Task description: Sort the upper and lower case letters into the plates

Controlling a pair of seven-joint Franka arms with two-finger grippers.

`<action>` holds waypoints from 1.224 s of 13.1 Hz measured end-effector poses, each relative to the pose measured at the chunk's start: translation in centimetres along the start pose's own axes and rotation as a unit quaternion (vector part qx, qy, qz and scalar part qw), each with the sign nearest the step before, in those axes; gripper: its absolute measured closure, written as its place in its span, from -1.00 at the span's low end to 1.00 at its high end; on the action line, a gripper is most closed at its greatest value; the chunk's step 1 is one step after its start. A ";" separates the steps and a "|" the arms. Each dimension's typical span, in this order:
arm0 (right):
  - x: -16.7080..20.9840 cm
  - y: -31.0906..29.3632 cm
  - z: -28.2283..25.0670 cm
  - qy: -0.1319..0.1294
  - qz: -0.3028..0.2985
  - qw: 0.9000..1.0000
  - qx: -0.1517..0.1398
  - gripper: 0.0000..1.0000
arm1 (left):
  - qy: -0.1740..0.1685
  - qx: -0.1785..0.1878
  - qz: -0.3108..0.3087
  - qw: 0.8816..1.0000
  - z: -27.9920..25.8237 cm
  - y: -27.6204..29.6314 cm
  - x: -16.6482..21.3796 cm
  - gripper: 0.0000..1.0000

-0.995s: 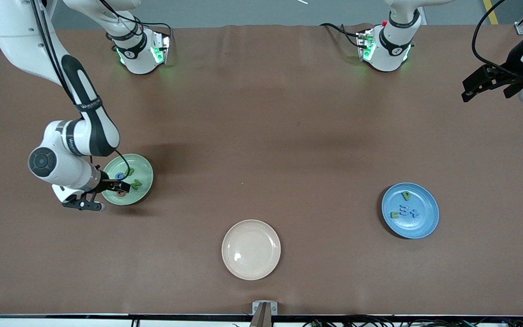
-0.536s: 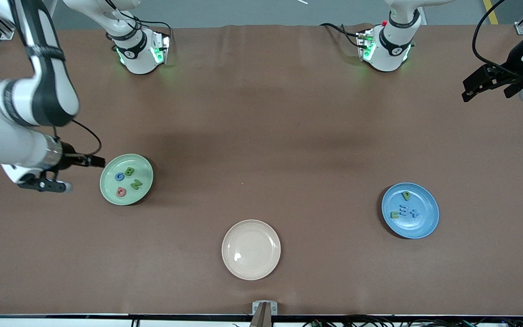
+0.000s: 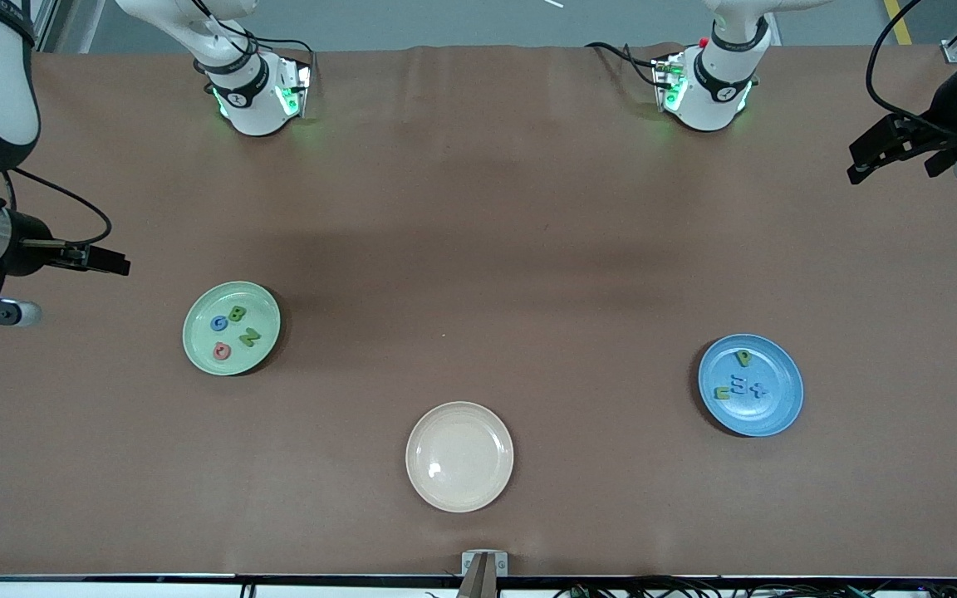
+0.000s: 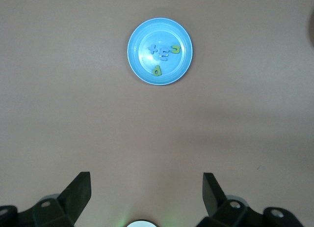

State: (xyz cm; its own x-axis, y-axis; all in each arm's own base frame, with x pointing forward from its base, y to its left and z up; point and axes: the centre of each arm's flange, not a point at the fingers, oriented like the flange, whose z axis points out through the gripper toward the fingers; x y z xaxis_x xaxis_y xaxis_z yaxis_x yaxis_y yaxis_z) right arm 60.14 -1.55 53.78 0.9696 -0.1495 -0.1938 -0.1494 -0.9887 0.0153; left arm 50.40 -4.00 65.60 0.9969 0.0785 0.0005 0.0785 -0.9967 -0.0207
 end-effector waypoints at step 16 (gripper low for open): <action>-2.0 -0.9 -0.2 0.030 -0.009 0.999 0.005 -1.00 | -0.005 -0.001 0.000 1.000 0.5 0.0 0.6 -1.00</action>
State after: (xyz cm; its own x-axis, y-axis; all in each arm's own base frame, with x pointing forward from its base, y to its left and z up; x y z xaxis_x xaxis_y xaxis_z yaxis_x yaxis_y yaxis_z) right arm 58.38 -0.32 54.32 0.9822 -0.1316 -0.1338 -0.1325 -0.9912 0.0024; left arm 50.99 -3.99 65.12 0.9969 0.0778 -0.0100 0.0776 -0.9968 -0.0194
